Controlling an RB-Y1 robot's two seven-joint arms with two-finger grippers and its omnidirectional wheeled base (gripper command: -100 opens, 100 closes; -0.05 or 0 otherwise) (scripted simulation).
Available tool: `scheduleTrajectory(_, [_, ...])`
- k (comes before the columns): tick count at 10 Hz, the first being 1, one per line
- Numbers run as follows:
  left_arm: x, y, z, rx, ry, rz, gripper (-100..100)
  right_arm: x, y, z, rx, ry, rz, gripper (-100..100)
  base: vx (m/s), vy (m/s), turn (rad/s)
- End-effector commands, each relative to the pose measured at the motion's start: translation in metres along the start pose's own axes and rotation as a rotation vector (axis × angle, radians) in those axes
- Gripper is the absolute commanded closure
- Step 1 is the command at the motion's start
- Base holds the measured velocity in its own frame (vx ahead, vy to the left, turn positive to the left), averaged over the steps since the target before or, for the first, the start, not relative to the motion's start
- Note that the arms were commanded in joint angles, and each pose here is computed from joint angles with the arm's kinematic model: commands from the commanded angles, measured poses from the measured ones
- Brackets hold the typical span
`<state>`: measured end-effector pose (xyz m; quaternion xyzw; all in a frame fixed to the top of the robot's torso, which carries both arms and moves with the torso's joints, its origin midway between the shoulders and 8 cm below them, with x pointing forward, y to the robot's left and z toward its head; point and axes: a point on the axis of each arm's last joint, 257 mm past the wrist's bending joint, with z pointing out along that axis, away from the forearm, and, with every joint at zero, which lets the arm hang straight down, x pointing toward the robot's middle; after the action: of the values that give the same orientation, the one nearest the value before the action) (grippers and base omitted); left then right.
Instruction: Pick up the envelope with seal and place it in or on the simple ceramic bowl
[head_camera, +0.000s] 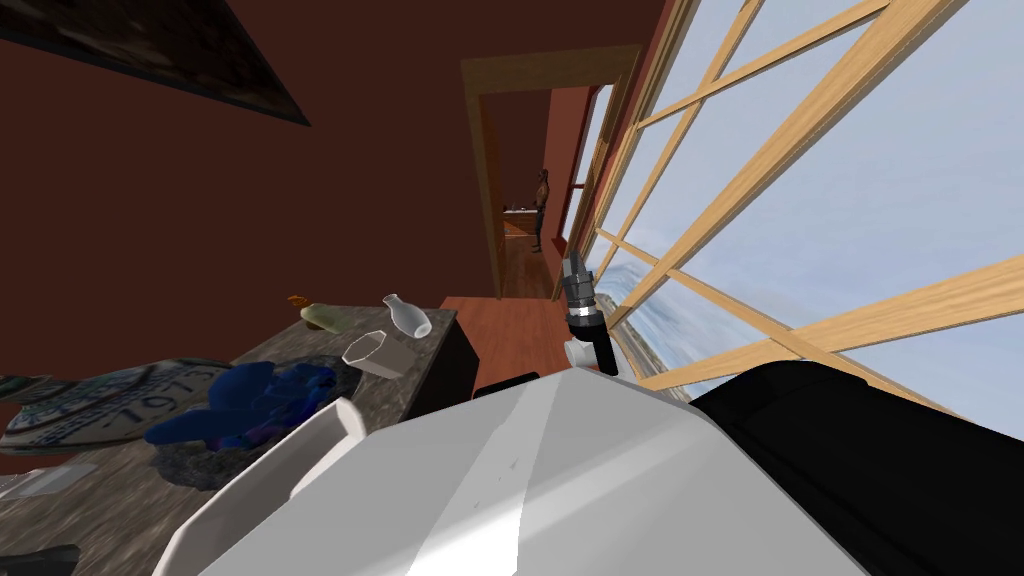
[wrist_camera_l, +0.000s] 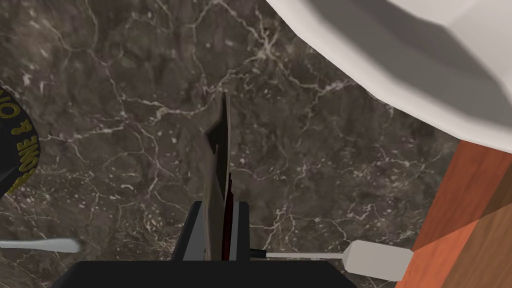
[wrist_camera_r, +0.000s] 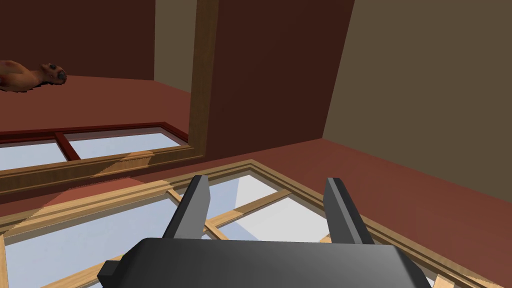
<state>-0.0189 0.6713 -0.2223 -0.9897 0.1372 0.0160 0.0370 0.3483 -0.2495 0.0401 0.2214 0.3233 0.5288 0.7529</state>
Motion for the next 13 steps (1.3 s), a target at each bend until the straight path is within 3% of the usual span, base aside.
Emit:
scheduleTrajectory(1, [0.003,-0.004,-0.014,0.012,0.003,-0.003,100,0.0,0.0,0.0,0.0,0.0,0.0,0,0.033,-0.037,0.022])
scheduleTrajectory(13, [0.035,-0.008,-0.089,0.068,0.08,0.025,100,0.0,0.0,0.0,0.0,0.0,0.0,0,0.051,-0.042,0.023])
